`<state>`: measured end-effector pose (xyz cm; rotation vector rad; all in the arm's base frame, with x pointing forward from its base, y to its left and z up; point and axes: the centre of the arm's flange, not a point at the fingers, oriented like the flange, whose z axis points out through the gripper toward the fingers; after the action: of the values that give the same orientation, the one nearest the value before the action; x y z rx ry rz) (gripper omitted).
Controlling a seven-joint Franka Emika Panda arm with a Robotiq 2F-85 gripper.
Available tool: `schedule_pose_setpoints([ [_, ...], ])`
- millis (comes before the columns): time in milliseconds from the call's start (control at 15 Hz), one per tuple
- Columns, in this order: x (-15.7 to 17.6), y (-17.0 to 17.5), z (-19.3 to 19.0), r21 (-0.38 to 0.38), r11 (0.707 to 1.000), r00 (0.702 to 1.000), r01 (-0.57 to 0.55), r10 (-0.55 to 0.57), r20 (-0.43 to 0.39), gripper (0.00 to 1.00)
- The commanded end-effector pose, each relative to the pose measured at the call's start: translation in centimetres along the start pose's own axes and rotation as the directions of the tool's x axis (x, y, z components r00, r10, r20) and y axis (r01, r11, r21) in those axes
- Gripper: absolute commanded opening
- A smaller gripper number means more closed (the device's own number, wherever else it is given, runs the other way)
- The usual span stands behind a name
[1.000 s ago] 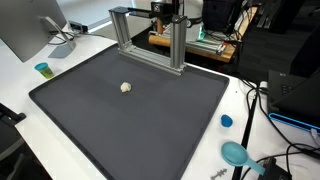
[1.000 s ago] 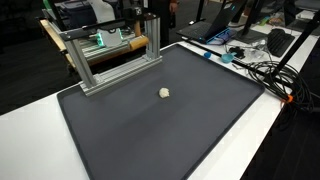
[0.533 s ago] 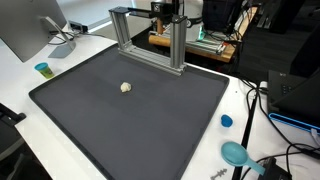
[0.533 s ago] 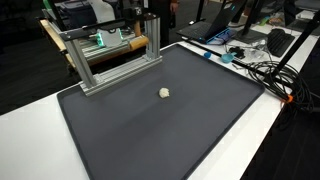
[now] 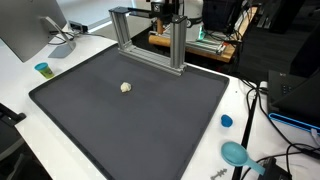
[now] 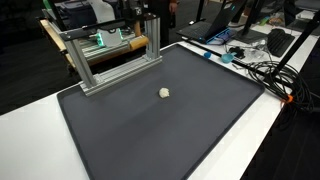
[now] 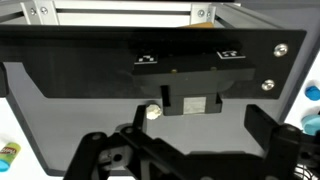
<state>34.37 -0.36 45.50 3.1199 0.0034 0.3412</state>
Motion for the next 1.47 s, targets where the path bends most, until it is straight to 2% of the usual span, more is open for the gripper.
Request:
schedule_pose_setpoints([
  [0,-1.4,0.3,-0.4,-0.023,0.999,0.999,0.031,-0.030,0.025,1.00],
  [67,-1.7,0.3,-0.2,-0.022,0.999,0.999,0.035,-0.034,0.039,1.00],
  [400,-2.4,-0.1,0.5,-0.007,1.000,0.997,0.007,-0.006,0.073,0.76],
  [467,-2.4,-0.2,0.5,-0.007,1.000,0.997,0.003,-0.002,0.071,0.80],
  [600,-2.3,-0.2,0.5,-0.015,1.000,0.997,0.001,0.000,0.071,0.81],
  [933,-2.3,-0.7,0.5,-0.035,0.999,0.997,-0.022,0.024,0.066,0.78],
  [1000,-2.3,-0.9,0.7,-0.044,0.999,0.998,-0.027,0.029,0.063,0.73],
  [1200,-2.5,-1.3,1.2,-0.098,0.995,0.997,-0.014,0.022,0.076,0.68],
  [1267,-2.5,-1.4,1.3,-0.127,0.992,0.996,-0.011,0.022,0.082,0.62],
  [1333,-2.6,-1.5,1.3,-0.151,0.988,0.996,-0.012,0.025,0.080,0.63],
  [1400,-2.6,-1.6,1.4,-0.174,0.985,0.996,-0.010,0.026,0.087,0.54],
])
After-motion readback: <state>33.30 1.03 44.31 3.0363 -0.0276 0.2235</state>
